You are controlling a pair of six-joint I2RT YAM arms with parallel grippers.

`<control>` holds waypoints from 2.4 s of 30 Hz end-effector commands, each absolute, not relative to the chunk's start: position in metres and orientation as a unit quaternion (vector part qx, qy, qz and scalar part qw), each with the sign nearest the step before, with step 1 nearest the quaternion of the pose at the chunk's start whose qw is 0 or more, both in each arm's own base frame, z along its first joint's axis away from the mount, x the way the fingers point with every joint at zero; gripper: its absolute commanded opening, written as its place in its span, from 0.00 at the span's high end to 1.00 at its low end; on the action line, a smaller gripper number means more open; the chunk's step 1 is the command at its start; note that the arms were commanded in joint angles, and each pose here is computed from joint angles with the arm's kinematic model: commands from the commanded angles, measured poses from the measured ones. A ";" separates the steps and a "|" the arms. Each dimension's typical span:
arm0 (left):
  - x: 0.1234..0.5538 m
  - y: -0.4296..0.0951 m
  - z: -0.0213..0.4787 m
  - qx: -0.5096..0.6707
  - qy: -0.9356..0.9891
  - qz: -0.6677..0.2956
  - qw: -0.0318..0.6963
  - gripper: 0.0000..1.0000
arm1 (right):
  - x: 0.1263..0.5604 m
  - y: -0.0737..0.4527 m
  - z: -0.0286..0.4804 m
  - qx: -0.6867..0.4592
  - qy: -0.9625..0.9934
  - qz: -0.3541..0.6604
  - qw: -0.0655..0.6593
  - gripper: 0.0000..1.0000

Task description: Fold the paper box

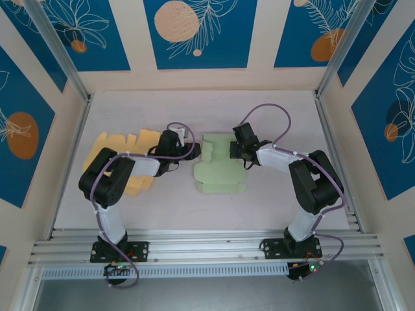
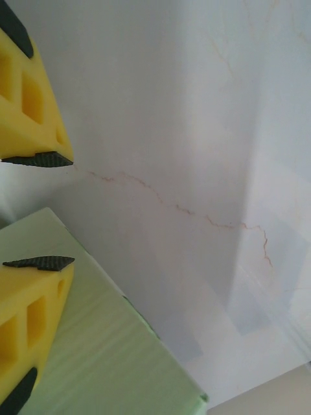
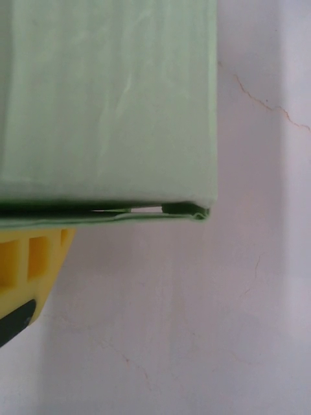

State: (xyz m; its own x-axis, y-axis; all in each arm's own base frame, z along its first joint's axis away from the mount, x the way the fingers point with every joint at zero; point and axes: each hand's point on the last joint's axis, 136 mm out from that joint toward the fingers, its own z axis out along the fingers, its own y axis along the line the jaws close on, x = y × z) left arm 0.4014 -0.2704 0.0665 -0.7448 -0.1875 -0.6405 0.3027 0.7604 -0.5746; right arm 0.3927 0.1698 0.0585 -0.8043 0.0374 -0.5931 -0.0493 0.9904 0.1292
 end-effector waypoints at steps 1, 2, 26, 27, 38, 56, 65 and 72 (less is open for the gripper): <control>0.397 -0.266 0.082 0.034 0.859 -0.338 0.384 0.57 | 0.396 0.175 0.062 0.001 0.946 0.076 0.314 1.00; 0.395 -0.263 0.081 0.033 0.861 -0.331 0.384 0.57 | 0.395 0.175 0.062 0.001 0.946 0.077 0.314 1.00; 0.387 -0.284 0.109 0.180 0.845 -0.291 0.411 0.51 | 0.395 0.180 0.066 -0.008 0.944 0.082 0.318 1.00; 0.389 -0.286 0.111 0.186 0.844 -0.285 0.415 0.51 | 0.395 0.180 0.067 -0.008 0.944 0.083 0.319 1.00; 0.404 -0.293 0.097 0.229 0.849 -0.213 0.426 0.50 | 0.394 0.184 0.070 -0.015 0.943 0.089 0.320 1.00; 0.430 -0.274 0.086 0.154 0.870 -0.090 0.460 0.92 | 0.385 0.184 0.058 0.014 0.956 0.068 0.287 1.00; 0.412 -0.263 0.086 0.118 0.894 -0.094 0.422 1.00 | 0.398 0.169 0.047 0.020 0.967 -0.014 0.255 0.88; 0.408 -0.262 0.092 0.105 0.896 -0.105 0.418 1.00 | 0.410 0.160 0.038 0.010 0.969 -0.075 0.234 0.83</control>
State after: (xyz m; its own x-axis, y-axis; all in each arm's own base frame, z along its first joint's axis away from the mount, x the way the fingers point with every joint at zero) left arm 0.4123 -0.2659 0.0799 -0.6191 0.1200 -0.7761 0.3004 0.9493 -0.0929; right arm 0.4168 0.1911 0.0520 -0.8615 0.0126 -0.5077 0.0058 0.9999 0.0149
